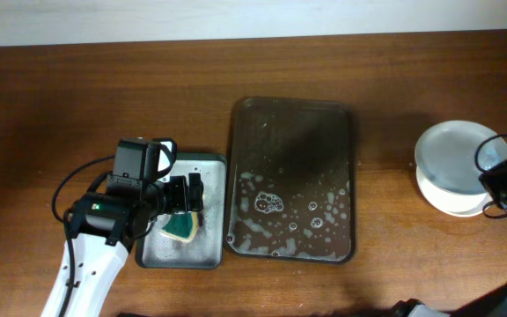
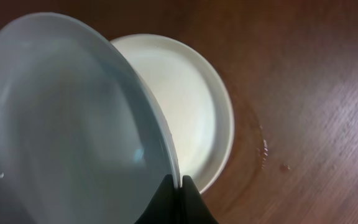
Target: Clean dirty plates on tray and stack at the side
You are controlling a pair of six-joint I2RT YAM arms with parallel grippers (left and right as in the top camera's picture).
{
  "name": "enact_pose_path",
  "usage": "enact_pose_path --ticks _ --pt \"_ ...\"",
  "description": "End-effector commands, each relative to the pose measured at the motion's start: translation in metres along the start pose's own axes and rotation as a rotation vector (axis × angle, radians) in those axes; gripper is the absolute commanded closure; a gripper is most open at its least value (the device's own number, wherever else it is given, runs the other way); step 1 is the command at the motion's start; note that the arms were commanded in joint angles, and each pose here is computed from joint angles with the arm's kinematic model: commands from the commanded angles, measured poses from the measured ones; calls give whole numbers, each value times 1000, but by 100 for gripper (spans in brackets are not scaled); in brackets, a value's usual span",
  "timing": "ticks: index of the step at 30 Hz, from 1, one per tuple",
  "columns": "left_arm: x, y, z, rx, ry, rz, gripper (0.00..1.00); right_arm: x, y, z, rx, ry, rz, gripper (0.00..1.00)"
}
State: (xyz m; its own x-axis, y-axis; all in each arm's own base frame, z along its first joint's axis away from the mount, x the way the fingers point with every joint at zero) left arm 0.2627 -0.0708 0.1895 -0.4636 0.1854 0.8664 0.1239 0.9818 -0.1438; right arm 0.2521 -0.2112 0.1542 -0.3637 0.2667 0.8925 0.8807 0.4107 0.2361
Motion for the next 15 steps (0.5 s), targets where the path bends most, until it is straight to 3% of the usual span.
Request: enact_pose_path --ticks 1,2,3,5,8,13,15 --pt "4 -1 -4 -11 -17 5 0 -30 -21 -3 -80 82 42 93" --pt "4 -1 -4 -11 -17 5 0 -35 -19 -1 -62 105 22 47" --pt "4 -1 -4 -11 -17 5 0 -34 -14 -1 -25 115 -16 34" --pt "4 -1 -4 -11 -17 5 0 -13 17 -2 3 114 -179 28" --pt "4 -1 -4 -11 -17 5 0 43 79 11 210 83 -459 14" --pt "4 -1 -4 -11 -17 5 0 169 141 104 645 -29 -759 11" --pt "4 -1 -4 -11 -17 5 0 213 141 146 775 -34 -881 1"
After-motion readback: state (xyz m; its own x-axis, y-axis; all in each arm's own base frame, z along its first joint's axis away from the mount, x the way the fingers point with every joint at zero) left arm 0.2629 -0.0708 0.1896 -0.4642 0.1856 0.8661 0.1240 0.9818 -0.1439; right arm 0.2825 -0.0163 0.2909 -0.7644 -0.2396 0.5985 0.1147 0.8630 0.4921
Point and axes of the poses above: each gripper's point midway between its finger pads, its own x axis back along the fingers, its own y axis along the line the jaws close on, z = x × y, the point moved 3 cm from there along x, back along the fingers, and after that the axes turned 5 degrees about -x, right-handed, at the moved point
